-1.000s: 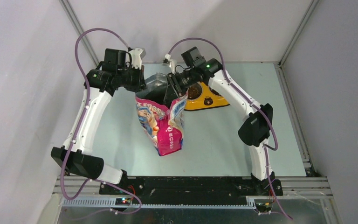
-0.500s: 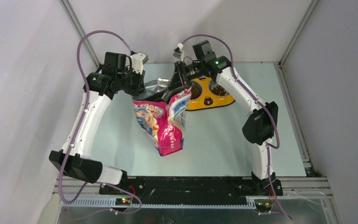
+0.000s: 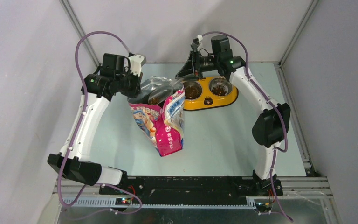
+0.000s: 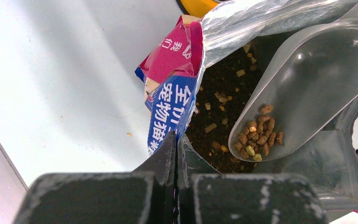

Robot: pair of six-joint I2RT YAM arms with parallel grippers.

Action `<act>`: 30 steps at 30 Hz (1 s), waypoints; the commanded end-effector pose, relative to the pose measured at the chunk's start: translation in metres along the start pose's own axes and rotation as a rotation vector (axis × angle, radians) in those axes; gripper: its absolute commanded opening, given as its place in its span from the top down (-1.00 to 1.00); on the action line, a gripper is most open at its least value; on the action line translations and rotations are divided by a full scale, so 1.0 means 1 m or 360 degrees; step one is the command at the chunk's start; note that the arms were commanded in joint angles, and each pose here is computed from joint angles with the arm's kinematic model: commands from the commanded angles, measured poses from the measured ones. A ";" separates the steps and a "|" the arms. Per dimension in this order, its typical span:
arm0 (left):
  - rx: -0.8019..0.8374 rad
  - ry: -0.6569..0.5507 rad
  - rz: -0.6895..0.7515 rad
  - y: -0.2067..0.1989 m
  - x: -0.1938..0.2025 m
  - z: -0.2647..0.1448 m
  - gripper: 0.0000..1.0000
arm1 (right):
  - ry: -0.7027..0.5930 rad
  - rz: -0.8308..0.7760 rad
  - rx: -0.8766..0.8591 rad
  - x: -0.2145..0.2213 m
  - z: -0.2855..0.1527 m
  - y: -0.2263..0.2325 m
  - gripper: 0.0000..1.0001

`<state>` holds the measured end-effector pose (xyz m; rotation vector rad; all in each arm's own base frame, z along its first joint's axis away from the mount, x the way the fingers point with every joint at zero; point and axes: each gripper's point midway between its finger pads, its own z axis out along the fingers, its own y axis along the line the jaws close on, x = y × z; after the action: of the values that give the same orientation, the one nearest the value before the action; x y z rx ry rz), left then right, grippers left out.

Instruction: Serve the pet food

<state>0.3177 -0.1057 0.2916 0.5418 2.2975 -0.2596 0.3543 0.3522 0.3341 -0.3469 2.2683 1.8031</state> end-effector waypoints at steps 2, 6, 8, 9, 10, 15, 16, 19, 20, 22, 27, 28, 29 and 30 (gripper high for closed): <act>-0.0038 -0.0046 0.0051 0.005 -0.011 -0.013 1.00 | -0.0038 0.0022 -0.0109 -0.003 -0.021 0.032 1.00; -0.0061 -0.0018 0.0106 0.010 -0.009 -0.011 1.00 | -0.0058 0.0120 -0.0118 -0.009 -0.032 0.025 1.00; -0.0070 0.0001 0.0132 0.012 -0.007 -0.010 1.00 | -0.0072 0.0176 -0.0124 -0.013 -0.038 0.020 1.00; -0.0074 0.0007 0.0151 0.013 -0.007 -0.010 1.00 | -0.0088 0.0207 -0.0136 -0.015 -0.041 0.017 1.00; -0.0075 0.0014 0.0159 0.013 -0.007 -0.010 1.00 | -0.0097 0.0219 -0.0141 -0.016 -0.043 0.016 1.00; -0.0097 0.0007 0.0201 0.018 -0.013 -0.010 1.00 | -0.0128 0.0256 -0.0162 -0.020 -0.046 0.012 1.00; -0.0092 -0.0003 0.0202 0.018 -0.016 -0.009 1.00 | -0.0134 0.0258 -0.0154 -0.020 -0.046 0.012 1.00; -0.0072 -0.0028 0.0205 0.016 -0.023 -0.009 1.00 | -0.0147 0.0249 -0.0134 -0.023 -0.046 0.013 1.00; -0.0067 -0.0044 0.0208 0.015 -0.026 -0.009 1.00 | -0.0154 0.0270 -0.0117 -0.023 -0.045 0.010 1.00; -0.0061 -0.0060 0.0210 0.015 -0.028 -0.007 1.00 | -0.0155 0.0285 -0.0104 -0.023 -0.045 0.007 1.00; -0.0075 -0.0039 0.0214 0.017 -0.022 -0.003 1.00 | -0.0108 0.0263 -0.0198 -0.024 -0.049 0.015 1.00; -0.0086 -0.0019 0.0219 0.018 -0.018 -0.002 1.00 | -0.0095 0.0300 -0.0215 -0.026 -0.052 0.013 1.00; -0.0099 0.0000 0.0223 0.020 -0.015 -0.003 1.00 | -0.0098 0.0259 -0.0243 -0.028 -0.055 0.016 1.00; -0.0104 0.0012 0.0244 0.021 -0.014 -0.003 1.00 | -0.0111 0.0305 -0.0251 -0.032 -0.059 0.013 1.00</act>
<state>0.3304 -0.1000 0.2932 0.6622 2.2970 -0.1804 0.3794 0.3130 0.3341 -0.0149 2.2965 1.9902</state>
